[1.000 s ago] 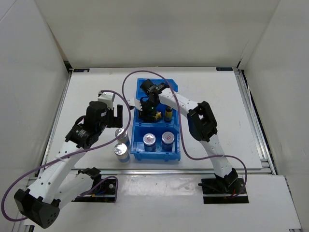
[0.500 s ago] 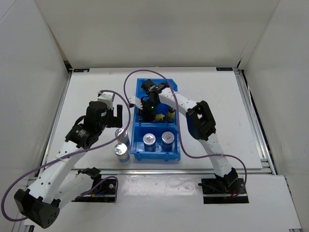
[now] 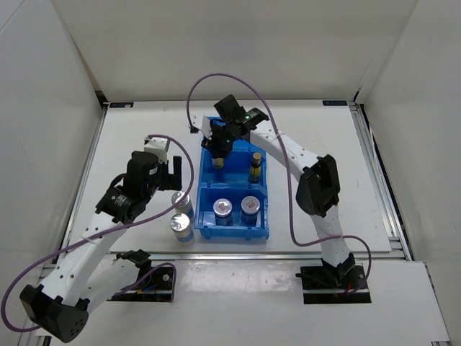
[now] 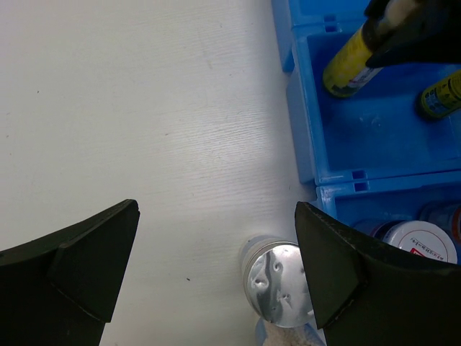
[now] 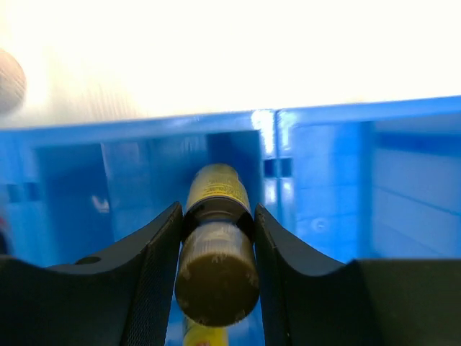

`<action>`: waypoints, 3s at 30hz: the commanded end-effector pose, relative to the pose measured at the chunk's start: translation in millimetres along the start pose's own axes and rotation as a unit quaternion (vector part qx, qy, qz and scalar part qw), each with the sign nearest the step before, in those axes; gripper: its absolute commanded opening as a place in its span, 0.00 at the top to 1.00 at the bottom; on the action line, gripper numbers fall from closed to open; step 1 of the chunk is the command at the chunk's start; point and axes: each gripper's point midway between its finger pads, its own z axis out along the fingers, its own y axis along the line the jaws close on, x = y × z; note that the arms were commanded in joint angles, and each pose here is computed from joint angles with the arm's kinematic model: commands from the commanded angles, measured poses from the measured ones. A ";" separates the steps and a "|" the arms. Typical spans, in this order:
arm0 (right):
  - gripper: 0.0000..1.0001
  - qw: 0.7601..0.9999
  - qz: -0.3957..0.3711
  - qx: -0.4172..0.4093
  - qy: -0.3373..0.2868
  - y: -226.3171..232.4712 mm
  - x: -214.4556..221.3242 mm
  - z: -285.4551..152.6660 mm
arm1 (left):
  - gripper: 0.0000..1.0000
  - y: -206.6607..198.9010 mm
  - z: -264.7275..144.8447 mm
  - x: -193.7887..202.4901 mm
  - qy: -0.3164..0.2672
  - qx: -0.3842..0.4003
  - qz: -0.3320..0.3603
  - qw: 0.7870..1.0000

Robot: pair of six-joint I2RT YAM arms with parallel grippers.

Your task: Organize the condiment bottles

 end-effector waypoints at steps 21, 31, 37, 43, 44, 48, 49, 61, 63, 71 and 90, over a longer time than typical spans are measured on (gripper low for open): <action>1.00 0.994 0.010 0.049 -0.102 1.8 -50.6 -54.5 | 0.00 5.4 -13.8 -20.3 -0.038 -0.009 -0.017 0.999; 1.00 0.992 0.000 0.059 -0.115 13.7 -61.6 -74.4 | 0.00 5.0 -11.7 -18.8 -0.033 -0.010 -0.015 0.999; 1.00 0.993 0.000 0.052 -0.104 19.4 -52.8 -72.6 | 0.00 5.0 -11.7 -18.8 -0.033 -0.010 -0.015 0.999; 1.00 0.996 0.014 0.023 -0.083 31.0 -27.2 -44.4 | 0.00 5.0 -11.7 -18.8 -0.033 -0.010 -0.015 0.999; 1.00 0.996 0.012 0.025 -0.087 29.4 -29.1 -44.4 | 0.00 5.0 -11.7 -18.8 -0.033 -0.010 -0.015 0.999; 1.00 0.997 0.023 0.005 -0.080 34.2 -20.0 -27.2 | 0.00 5.0 -11.7 -18.8 -0.033 -0.010 -0.015 0.999; 1.00 0.997 0.025 0.002 -0.076 34.5 -16.9 -22.8 | 0.00 5.0 -11.7 -18.8 -0.033 -0.010 -0.015 0.999; 0.90 0.997 0.043 -0.026 -0.058 41.9 -0.4 0.3 | 0.00 5.0 -11.7 -18.8 -0.033 -0.010 -0.015 0.999; 0.90 0.997 0.045 -0.028 -0.055 42.4 2.5 3.9 | 0.00 5.0 -11.7 -18.8 -0.033 -0.010 -0.015 0.999; 0.72 0.997 0.044 -0.026 -0.058 43.0 -1.4 -3.4 | 0.00 4.6 -9.5 -17.2 -0.029 -0.011 -0.014 0.999; 0.00 0.966 0.045 0.204 -0.151 -8.1 -98.5 -177.7 | 0.00 1.1 -5.5 -10.6 -0.018 -0.003 -0.011 1.000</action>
